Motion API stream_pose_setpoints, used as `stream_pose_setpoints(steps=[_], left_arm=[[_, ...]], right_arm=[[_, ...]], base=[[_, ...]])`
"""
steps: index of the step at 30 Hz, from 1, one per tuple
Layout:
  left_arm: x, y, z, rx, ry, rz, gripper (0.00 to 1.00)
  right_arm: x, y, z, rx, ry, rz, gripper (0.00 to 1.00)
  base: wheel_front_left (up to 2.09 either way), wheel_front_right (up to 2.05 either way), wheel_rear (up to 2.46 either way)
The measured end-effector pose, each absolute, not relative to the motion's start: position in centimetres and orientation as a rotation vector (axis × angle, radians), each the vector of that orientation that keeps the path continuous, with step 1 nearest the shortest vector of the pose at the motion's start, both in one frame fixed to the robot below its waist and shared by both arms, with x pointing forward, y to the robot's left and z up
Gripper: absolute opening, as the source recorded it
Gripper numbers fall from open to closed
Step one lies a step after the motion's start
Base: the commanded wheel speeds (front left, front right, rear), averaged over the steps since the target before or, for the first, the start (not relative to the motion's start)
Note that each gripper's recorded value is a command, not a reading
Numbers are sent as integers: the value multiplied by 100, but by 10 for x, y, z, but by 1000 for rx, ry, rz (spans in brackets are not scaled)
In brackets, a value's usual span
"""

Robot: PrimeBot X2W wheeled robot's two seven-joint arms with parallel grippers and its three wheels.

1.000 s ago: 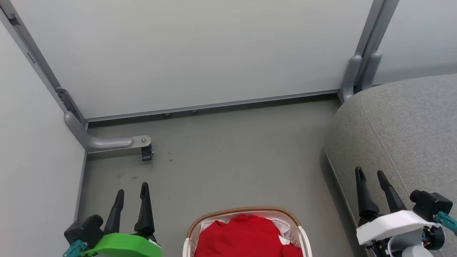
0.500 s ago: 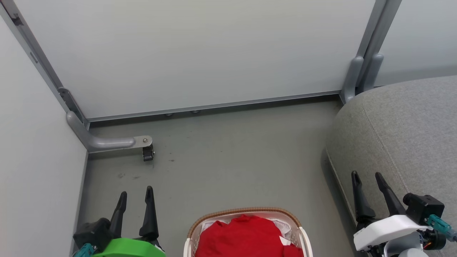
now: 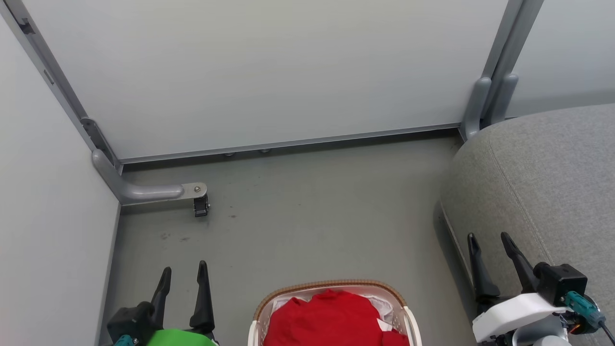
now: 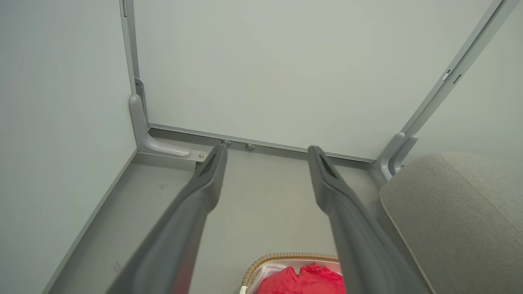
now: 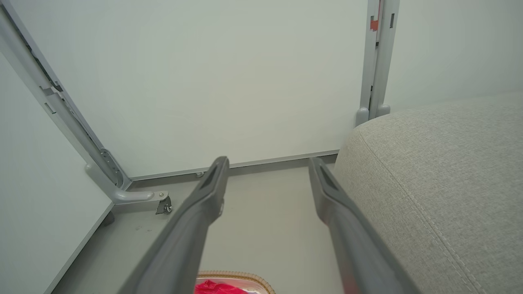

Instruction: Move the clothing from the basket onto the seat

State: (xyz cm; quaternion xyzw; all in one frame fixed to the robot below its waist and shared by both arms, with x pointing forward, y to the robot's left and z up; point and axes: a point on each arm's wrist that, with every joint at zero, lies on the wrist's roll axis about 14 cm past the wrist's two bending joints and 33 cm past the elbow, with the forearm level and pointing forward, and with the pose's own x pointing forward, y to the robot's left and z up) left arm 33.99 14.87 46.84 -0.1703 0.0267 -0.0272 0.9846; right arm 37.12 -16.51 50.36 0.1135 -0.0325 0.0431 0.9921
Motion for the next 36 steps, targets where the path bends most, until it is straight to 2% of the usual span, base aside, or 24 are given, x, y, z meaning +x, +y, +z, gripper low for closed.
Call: stream_pose_setpoints(steps=[36], left_arm=[[340,141,463,-288,64,-84,100]], right_arm=[[372,-163,498,178,-55,96,100]], base=[[0,0,0]])
